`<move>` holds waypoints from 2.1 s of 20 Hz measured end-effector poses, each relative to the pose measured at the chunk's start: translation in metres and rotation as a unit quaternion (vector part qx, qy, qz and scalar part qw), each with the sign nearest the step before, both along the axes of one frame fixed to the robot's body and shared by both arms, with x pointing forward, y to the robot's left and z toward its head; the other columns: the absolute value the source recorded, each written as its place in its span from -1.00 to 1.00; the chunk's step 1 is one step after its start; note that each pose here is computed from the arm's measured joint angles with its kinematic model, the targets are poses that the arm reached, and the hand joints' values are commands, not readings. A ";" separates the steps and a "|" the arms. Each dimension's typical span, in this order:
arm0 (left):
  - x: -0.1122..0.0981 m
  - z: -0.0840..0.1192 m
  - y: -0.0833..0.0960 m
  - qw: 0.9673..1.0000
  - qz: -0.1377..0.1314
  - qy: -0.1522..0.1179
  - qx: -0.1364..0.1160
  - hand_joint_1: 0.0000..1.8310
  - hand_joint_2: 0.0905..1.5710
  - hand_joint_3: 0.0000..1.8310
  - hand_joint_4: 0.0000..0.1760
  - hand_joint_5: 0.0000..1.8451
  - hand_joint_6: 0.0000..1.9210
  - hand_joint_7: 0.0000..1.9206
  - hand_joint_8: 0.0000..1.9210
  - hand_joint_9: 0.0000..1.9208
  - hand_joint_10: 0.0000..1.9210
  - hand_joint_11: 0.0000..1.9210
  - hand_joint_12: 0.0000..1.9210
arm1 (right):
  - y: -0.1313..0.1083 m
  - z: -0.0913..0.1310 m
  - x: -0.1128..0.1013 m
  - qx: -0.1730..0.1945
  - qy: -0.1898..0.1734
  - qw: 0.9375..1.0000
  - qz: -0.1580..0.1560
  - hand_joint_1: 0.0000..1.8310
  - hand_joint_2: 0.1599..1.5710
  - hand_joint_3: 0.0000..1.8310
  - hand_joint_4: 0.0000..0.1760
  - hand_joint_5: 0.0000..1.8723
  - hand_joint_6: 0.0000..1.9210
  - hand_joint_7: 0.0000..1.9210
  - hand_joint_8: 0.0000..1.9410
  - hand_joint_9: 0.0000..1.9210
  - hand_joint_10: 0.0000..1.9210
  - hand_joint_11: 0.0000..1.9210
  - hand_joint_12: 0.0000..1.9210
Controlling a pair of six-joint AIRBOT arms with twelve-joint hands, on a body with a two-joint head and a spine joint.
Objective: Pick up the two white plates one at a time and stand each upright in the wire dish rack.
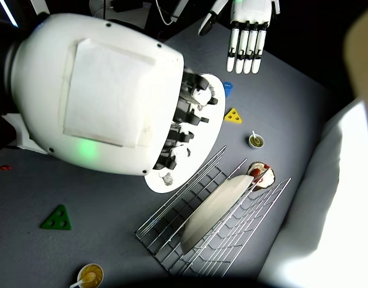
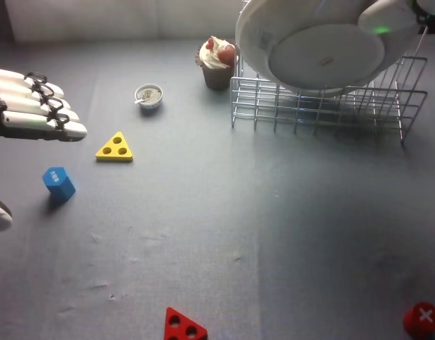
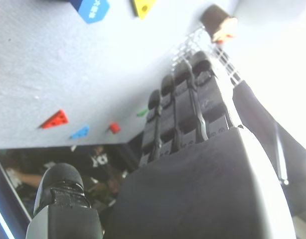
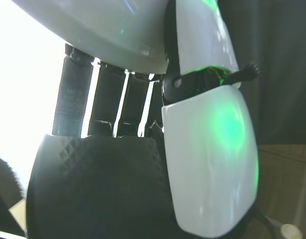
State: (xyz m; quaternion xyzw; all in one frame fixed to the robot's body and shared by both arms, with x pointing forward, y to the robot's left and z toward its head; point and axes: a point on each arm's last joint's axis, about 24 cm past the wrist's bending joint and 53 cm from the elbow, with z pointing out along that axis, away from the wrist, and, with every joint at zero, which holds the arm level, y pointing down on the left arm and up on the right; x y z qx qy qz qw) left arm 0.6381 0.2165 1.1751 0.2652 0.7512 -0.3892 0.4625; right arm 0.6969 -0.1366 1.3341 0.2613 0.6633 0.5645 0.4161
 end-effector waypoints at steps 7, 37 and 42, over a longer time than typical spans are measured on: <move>-0.004 -0.007 -0.004 1.000 -0.005 0.006 0.007 -0.96 0.23 -1.00 -1.00 -0.86 -1.00 -0.80 -1.00 -0.82 -1.00 -0.84 -0.99 | -0.023 -0.009 0.018 0.004 0.011 1.000 -0.026 0.64 0.22 -1.00 -1.00 0.10 -0.08 0.22 -0.67 0.30 -0.49 0.12 0.29; 0.001 -0.001 -0.002 1.000 0.010 0.007 -0.007 -0.95 0.23 -1.00 -1.00 -0.86 -0.99 -0.81 -1.00 -0.82 -1.00 -0.85 -0.99 | -0.021 -0.038 0.059 -0.011 -0.011 0.999 -0.028 0.64 0.22 -1.00 -1.00 0.10 -0.11 0.28 -0.77 0.29 -0.45 0.13 0.30; 0.001 -0.001 -0.002 1.000 0.009 0.007 -0.008 -0.95 0.23 -1.00 -1.00 -0.86 -1.00 -0.82 -1.00 -0.83 -1.00 -0.86 -1.00 | -0.021 -0.056 0.071 -0.013 0.009 0.999 -0.035 0.62 0.22 -1.00 -1.00 0.10 -0.09 0.25 -0.68 0.29 -0.42 0.17 0.10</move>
